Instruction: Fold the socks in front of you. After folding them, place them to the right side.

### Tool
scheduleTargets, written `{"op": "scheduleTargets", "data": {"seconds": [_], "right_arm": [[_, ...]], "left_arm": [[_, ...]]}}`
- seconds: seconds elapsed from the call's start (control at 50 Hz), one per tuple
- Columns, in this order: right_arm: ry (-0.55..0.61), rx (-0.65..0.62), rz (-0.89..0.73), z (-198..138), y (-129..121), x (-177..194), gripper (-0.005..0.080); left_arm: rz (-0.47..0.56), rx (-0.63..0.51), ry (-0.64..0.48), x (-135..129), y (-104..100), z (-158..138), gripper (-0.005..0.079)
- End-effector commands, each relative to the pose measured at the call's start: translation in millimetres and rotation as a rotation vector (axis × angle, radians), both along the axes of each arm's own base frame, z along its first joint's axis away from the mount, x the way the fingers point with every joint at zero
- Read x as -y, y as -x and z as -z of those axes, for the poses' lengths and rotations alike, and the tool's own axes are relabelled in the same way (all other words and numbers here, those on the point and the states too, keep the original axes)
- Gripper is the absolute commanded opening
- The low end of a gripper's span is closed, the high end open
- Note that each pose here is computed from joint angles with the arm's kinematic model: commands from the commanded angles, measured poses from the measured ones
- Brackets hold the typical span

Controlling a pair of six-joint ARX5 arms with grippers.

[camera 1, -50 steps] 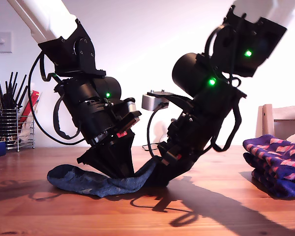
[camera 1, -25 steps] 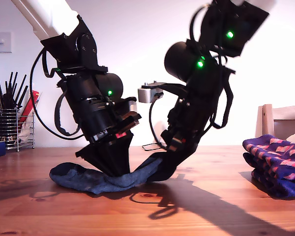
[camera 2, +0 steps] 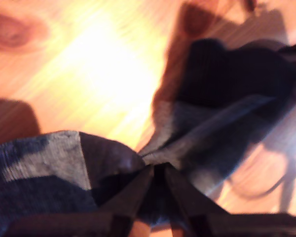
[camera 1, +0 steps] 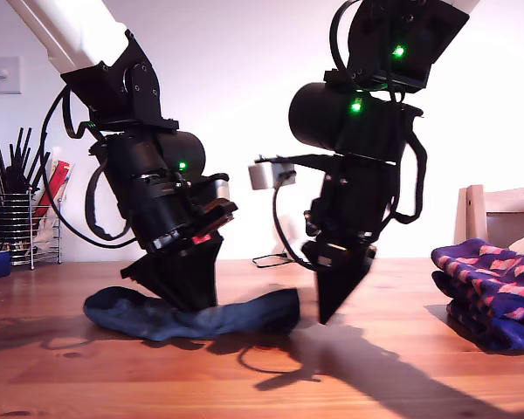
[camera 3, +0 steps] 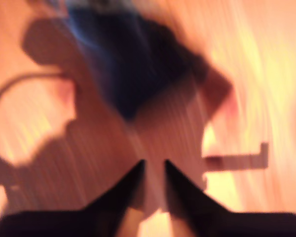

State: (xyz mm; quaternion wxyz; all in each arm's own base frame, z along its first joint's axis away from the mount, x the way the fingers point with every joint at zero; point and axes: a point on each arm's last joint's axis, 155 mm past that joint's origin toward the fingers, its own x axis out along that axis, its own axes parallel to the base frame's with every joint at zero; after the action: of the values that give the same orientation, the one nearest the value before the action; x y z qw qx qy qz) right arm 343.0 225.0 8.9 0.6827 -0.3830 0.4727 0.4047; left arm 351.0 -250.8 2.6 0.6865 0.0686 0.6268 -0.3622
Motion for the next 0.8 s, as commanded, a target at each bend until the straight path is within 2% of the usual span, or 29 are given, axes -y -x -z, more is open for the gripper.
{"op": "scheduleTargets", "data": {"seconds": [0.0, 0.18, 0.42, 0.58, 0.64, 0.74, 0.78], "right_arm": [[0.015, -0.030, 0.035, 5, 1, 6, 0.0161], [0.012, -0.073, 0.143, 6, 4, 14, 0.0161], [-0.218, -0.179, 0.420, -20, -6, -18, 0.0161], [-0.318, -0.266, 0.611, -31, -14, -18, 0.0168], [-0.360, -0.310, 0.650, -34, -14, -19, 0.0213], [-0.409, -0.362, 0.675, -38, -13, -21, 0.0337], [-0.420, -0.369, 0.676, -39, -14, -22, 0.0354]], "left_arm": [[-0.020, -0.044, -0.054, -18, 4, 23, 0.0059], [-0.020, -0.046, -0.052, -18, 5, 23, 0.0059], [-0.010, -0.082, -0.060, -17, 15, 23, 0.0059], [0.004, -0.078, -0.058, -12, 18, 23, 0.0059], [0.010, -0.075, -0.057, -10, 18, 22, 0.0059], [0.023, -0.076, -0.057, -6, 22, 22, 0.0059], [0.029, -0.076, -0.057, -4, 23, 22, 0.0059]]}}
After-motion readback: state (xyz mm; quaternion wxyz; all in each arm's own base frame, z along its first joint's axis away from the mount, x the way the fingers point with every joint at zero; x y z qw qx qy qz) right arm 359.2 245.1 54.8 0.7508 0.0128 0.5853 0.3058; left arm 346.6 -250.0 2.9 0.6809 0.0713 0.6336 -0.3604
